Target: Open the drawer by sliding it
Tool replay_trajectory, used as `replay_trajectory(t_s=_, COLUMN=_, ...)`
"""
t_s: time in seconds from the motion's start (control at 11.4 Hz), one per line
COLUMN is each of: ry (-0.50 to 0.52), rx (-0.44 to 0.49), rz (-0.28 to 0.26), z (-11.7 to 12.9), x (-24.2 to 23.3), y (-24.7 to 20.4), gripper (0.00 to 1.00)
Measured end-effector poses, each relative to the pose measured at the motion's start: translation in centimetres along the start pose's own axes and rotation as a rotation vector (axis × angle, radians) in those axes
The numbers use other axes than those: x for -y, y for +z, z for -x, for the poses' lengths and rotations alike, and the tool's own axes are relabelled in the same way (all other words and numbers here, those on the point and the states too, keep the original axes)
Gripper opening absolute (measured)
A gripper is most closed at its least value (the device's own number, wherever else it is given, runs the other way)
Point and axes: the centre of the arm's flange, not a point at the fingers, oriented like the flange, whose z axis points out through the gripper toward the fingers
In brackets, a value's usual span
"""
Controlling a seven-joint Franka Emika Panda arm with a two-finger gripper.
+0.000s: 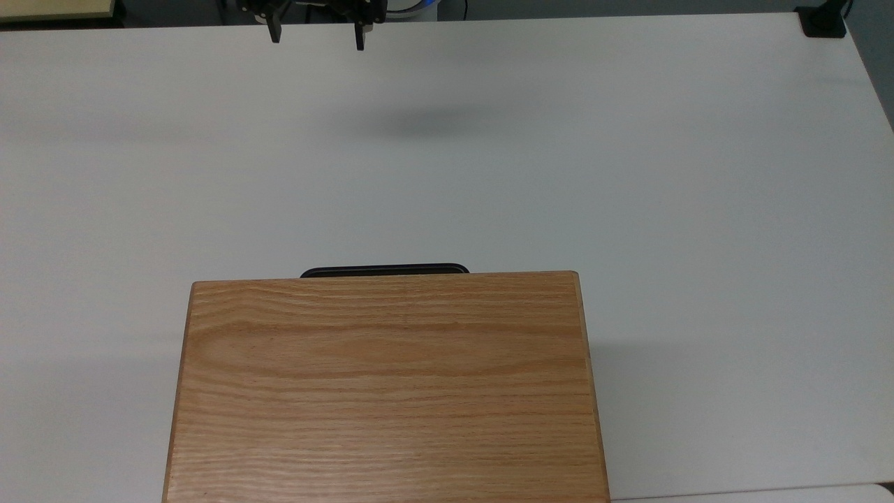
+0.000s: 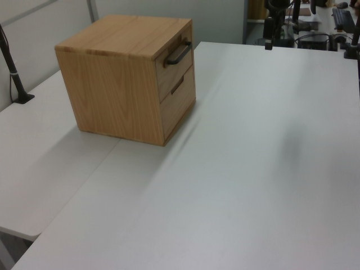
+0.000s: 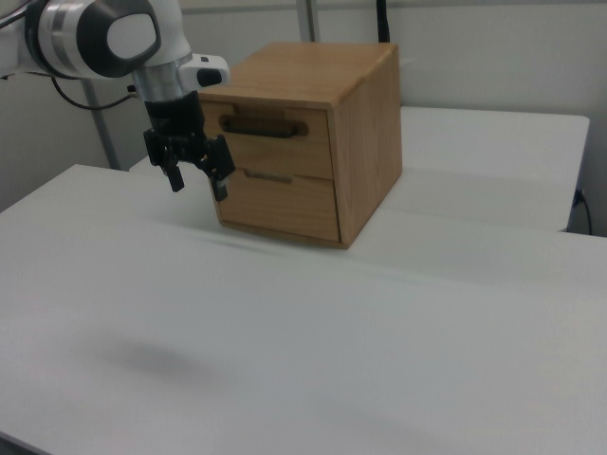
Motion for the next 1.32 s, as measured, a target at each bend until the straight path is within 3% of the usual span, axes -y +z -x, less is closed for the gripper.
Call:
replay_trajectory(t_s=0.79, ry=-0.013, rx=0.011, rz=-0.010, z=-0.3, x=0.9, y=0.6, gripper=1.00)
replay_trajectory(t_s=0.88, ry=-0.007, rx=0.015, rz=-0.029, z=-0.3, x=1.1, y=0.8, gripper=1.00)
replay_trajectory(t_s=1.32, ry=0.170, rx=-0.069, rz=-0.074, z=-1.8, x=1.5, y=0.7, gripper=1.00)
